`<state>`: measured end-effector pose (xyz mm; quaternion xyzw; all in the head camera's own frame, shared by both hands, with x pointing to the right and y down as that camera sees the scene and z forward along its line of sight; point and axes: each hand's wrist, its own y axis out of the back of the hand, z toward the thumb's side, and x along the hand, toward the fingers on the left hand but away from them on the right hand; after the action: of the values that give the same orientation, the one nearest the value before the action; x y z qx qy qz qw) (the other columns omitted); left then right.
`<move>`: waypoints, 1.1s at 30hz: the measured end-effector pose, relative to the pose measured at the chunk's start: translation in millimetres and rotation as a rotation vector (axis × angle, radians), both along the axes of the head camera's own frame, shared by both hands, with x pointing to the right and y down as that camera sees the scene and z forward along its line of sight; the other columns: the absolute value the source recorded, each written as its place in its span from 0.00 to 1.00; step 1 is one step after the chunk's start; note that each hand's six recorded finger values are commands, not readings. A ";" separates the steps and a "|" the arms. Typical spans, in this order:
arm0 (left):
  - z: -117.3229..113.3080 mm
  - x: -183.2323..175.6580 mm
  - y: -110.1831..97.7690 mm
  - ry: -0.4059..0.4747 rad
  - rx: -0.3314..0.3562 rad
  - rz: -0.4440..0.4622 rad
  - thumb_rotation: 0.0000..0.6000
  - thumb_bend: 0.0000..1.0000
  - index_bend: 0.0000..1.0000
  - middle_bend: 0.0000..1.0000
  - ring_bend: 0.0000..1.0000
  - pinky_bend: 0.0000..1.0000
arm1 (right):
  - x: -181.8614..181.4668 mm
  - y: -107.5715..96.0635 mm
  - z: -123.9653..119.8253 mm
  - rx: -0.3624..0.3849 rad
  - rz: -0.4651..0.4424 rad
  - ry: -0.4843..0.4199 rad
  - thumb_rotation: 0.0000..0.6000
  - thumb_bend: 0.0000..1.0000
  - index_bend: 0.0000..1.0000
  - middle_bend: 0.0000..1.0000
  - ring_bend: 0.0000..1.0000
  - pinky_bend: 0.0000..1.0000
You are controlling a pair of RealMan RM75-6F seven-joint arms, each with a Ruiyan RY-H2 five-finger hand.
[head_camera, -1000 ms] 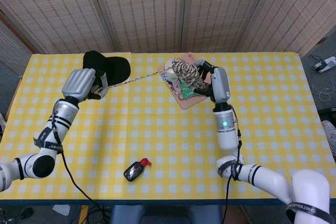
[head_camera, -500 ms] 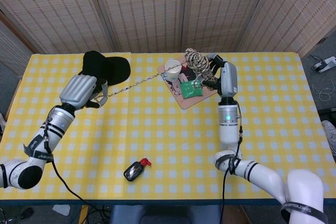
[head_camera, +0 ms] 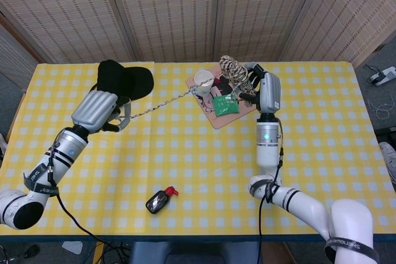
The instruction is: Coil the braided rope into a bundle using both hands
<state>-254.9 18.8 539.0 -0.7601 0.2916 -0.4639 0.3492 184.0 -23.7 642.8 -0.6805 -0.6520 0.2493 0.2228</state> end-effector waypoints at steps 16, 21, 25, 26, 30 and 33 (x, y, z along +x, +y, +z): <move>-31.9 48.0 3.5 0.102 0.217 0.193 1.00 0.40 0.77 1.00 1.00 1.00 | -68.4 2.5 -8.9 0.000 -0.168 0.100 1.00 0.38 0.85 0.66 0.61 0.66; -42.9 69.8 4.0 0.168 0.284 0.249 1.00 0.40 0.77 1.00 1.00 1.00 | -95.8 10.0 -10.1 0.004 -0.246 0.120 1.00 0.38 0.85 0.66 0.61 0.66; -49.6 85.1 3.0 0.222 0.318 0.274 1.00 0.40 0.77 1.00 1.00 1.00 | -110.7 16.3 -7.5 -0.001 -0.301 0.135 1.00 0.38 0.85 0.66 0.61 0.66; -51.1 88.5 1.9 0.231 0.328 0.278 1.00 0.40 0.77 1.00 1.00 1.00 | -114.2 17.9 -6.5 -0.003 -0.315 0.139 1.00 0.38 0.85 0.66 0.61 0.66; -54.4 97.0 -1.2 0.257 0.342 0.278 1.00 0.40 0.77 1.00 1.00 1.00 | -128.4 24.0 -3.1 -0.012 -0.370 0.148 1.00 0.38 0.85 0.66 0.61 0.66; -54.1 101.8 -3.1 0.265 0.335 0.277 1.00 0.40 0.77 1.00 1.00 1.00 | -137.2 27.4 -3.1 -0.010 -0.402 0.150 1.00 0.38 0.85 0.66 0.61 0.66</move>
<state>-153.1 15.7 484.8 -0.7784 0.3008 -0.2532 0.4894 46.8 3.8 639.7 -0.7776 -0.4835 0.2530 0.3123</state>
